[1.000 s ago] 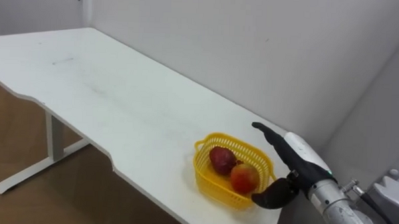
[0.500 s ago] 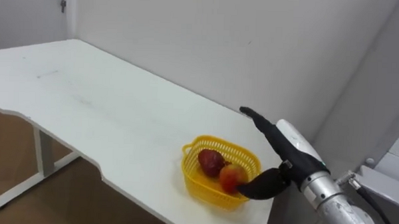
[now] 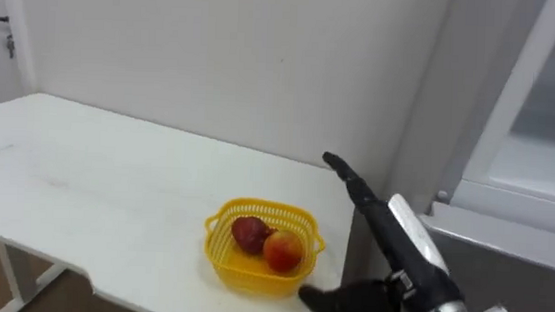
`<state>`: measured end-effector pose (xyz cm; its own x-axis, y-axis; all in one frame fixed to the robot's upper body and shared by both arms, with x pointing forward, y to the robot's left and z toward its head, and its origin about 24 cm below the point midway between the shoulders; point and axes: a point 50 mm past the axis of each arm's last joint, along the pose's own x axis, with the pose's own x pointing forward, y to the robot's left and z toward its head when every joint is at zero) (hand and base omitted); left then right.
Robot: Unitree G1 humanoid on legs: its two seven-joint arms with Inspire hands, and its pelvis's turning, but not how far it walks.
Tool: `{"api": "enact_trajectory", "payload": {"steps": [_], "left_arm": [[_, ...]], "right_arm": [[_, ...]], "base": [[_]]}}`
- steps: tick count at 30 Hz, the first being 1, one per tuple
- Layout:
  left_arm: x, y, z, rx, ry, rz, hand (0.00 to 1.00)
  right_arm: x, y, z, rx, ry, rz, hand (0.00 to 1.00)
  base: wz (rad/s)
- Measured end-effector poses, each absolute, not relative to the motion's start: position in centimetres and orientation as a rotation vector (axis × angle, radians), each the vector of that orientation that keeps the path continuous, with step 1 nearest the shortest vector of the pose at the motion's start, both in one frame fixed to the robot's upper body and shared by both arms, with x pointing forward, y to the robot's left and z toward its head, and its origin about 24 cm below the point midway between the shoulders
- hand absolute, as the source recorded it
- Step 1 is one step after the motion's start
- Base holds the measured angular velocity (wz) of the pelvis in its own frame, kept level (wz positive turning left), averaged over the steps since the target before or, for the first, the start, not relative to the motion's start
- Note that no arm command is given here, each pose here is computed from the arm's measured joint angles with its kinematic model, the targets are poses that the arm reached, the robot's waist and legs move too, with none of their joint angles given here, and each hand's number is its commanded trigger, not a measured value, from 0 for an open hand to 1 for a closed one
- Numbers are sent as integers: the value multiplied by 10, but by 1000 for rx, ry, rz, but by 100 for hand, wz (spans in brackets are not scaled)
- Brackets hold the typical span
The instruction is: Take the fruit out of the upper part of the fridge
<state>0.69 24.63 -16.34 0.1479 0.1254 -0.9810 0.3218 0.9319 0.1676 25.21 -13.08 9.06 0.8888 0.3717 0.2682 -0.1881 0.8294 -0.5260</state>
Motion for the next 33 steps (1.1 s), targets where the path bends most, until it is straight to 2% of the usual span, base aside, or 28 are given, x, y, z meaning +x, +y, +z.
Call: {"api": "enact_trajectory", "payload": {"steps": [6, 12, 16, 33], "left_arm": [[7, 242, -164, 379, 1404, -139, 0], [8, 240, -166, 385, 1394, -124, 0], [0, 235, -168, 393, 1417, -138, 0], [3, 229, -169, 415, 1407, -179, 0]], "right_arm": [[232, -130, 81, -521, -341, 325, 0], [222, -130, 102, -548, -458, 269, 0], [219, -143, 115, -518, -527, 148, 0], [198, -175, 83, -465, -377, -45, 0]], "base": [[-19], [-13], [-11], [-9]]}}
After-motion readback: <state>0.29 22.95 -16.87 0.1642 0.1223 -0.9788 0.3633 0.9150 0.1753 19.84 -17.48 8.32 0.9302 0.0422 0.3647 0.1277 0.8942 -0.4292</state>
